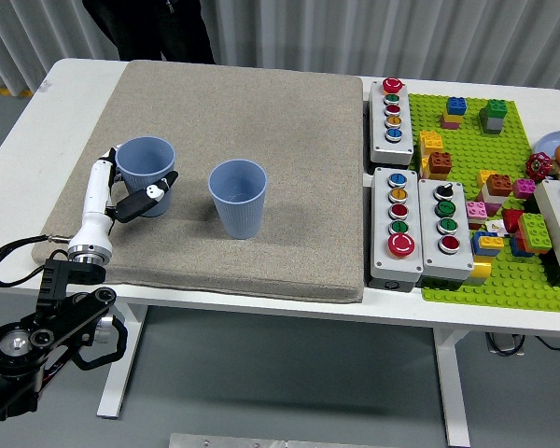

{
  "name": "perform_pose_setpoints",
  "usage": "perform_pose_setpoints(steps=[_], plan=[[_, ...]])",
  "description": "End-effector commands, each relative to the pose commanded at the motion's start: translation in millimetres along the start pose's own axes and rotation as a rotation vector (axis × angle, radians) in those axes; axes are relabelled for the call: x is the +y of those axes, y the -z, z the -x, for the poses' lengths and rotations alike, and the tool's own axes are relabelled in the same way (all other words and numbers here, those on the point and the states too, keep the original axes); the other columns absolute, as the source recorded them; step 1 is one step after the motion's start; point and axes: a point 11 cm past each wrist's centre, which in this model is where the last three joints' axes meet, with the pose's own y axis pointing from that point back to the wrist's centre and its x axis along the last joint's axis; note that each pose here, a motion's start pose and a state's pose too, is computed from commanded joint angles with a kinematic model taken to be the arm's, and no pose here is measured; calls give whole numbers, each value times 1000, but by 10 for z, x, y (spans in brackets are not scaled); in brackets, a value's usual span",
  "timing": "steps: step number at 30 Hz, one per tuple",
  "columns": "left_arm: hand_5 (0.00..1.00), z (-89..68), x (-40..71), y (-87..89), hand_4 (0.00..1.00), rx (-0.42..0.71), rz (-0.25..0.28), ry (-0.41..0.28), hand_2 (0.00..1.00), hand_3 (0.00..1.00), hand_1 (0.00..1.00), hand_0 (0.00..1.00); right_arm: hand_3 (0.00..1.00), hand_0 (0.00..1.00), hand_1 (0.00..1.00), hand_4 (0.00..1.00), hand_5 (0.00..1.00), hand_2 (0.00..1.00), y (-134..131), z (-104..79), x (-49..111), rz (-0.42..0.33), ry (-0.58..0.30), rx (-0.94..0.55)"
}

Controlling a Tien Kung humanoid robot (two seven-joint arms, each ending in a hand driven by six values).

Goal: Pick cup pour cup place

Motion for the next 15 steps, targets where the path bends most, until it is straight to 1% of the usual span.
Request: perform_pose_setpoints(steps=[6,7,15], plan=[[226,-26,19,17,669,0,4,-8,723,639,612,592,565,703,632,2,24,556,-15,-8,-4,3,-1,1],[273,-32,17,12,723,0,7,-10,755,699,649,631,565,703,631,2,24,557,-14,-8,-4,3,-1,2],[281,-45,25,26,734,-12,2,-12,763,706,652,634,566,703,631,2,22,556,-9,-11,-4,3,-2,1]])
